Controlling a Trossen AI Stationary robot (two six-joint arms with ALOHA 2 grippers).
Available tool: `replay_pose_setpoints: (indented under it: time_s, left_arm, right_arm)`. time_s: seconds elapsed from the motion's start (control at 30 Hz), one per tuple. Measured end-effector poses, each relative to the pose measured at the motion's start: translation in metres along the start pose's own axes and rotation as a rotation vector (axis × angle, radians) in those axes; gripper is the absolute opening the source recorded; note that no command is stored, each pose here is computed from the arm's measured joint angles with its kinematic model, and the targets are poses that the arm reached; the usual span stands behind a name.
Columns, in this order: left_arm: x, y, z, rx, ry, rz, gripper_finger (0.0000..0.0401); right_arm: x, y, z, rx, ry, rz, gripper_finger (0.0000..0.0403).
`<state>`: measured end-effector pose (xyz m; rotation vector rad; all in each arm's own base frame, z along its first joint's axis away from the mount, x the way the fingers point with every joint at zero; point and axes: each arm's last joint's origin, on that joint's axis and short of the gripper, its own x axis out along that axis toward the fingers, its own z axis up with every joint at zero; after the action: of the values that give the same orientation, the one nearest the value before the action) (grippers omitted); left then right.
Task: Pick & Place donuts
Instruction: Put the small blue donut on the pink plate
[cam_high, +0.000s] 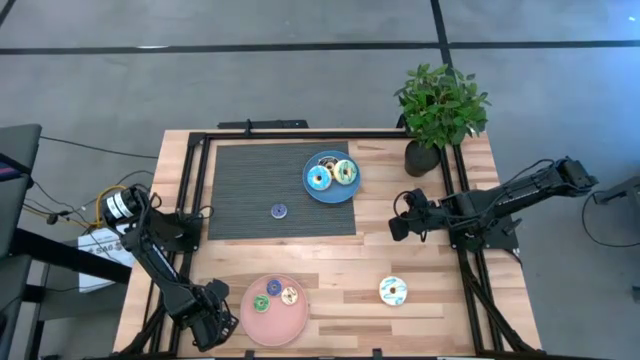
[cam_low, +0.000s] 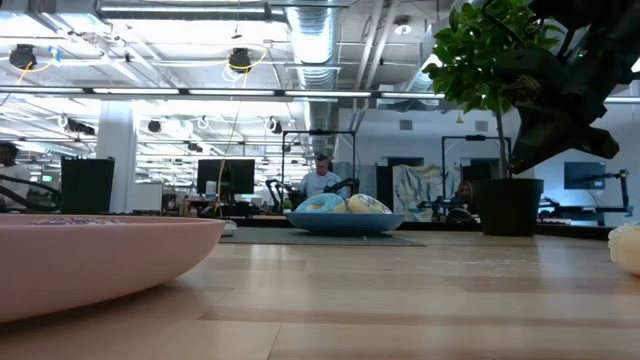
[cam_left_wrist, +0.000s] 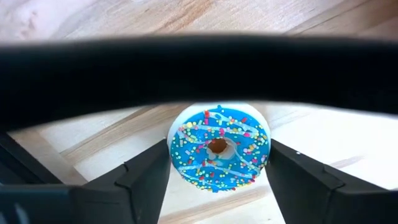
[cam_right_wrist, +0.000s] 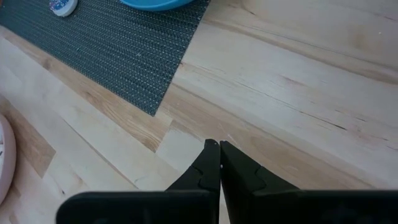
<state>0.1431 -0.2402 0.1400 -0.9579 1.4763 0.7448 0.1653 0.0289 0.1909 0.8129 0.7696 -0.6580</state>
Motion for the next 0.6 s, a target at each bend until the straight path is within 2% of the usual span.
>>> replay_pose_setpoints:
  time_s: [0.6]
  left_arm:
    - [-0.0012, -0.001, -0.0007, 0.001, 0.001, -0.004, 0.0219]
  right_arm:
    - [0.0, 0.0, 0.0, 0.0, 0.0, 0.0, 0.0001]
